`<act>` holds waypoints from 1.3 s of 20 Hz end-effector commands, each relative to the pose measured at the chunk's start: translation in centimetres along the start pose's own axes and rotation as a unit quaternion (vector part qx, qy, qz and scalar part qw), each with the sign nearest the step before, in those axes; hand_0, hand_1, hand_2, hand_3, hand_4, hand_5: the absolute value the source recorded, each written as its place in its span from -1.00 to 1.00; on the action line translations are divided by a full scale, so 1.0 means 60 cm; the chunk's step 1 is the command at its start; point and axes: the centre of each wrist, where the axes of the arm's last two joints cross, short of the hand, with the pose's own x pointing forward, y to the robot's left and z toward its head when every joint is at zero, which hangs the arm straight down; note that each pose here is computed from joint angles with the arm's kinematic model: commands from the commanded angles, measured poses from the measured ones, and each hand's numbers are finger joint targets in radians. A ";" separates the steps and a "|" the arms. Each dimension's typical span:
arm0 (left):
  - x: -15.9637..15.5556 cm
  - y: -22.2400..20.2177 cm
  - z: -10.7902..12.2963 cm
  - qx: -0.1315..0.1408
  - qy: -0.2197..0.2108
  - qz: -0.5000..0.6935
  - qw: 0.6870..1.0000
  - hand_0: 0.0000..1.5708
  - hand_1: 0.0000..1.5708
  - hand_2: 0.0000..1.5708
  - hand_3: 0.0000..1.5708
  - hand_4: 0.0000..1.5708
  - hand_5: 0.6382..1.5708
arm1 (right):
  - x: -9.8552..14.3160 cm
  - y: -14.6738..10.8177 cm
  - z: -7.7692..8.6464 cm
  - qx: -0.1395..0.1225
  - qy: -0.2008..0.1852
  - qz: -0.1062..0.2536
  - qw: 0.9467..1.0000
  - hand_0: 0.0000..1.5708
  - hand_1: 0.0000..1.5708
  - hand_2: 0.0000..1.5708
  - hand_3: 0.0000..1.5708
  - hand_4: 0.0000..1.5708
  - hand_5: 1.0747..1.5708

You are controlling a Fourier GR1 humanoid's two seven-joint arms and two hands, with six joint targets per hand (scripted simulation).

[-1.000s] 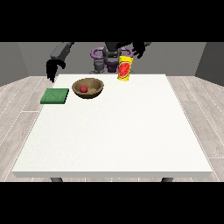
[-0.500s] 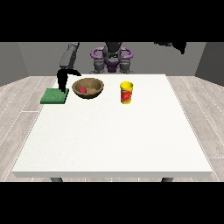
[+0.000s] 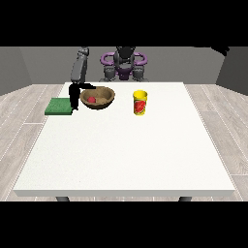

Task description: Pick the cup and pour the ball into the bowl, then pick the bowl and place it on the pad

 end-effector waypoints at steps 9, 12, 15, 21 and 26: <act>0.059 0.090 0.022 0.031 -0.013 -0.009 0.999 -1.00 -1.00 -1.00 -1.00 -0.70 0.85 | -0.049 0.060 -0.010 0.027 0.009 -0.020 0.999 -1.00 -1.00 -1.00 -1.00 -1.00 0.97; 0.048 0.080 0.027 0.018 -0.027 -0.008 0.999 -1.00 -1.00 -1.00 -1.00 -0.73 0.86 | -0.069 0.055 -0.001 -0.020 0.062 -0.033 0.997 -0.26 -0.26 -1.00 -1.00 -0.49 0.84; 0.064 0.073 0.019 0.010 -0.041 0.002 0.999 -1.00 -1.00 -1.00 -1.00 -0.62 0.90 | -0.092 0.038 0.032 -0.055 0.084 0.036 0.994 1.00 1.00 1.00 1.00 0.29 0.43; 0.084 0.109 0.031 0.006 -0.050 0.002 0.999 -1.00 -1.00 -1.00 -1.00 -0.21 1.00 | -0.058 -0.006 0.028 -0.090 0.066 0.053 0.992 1.00 1.00 1.00 1.00 0.37 0.65; 0.061 0.148 0.051 0.036 -0.020 -0.002 0.999 -1.00 -1.00 -1.00 -1.00 -0.10 1.00 | -0.001 -0.015 0.004 -0.102 0.078 0.091 0.988 1.00 1.00 1.00 1.00 0.36 0.78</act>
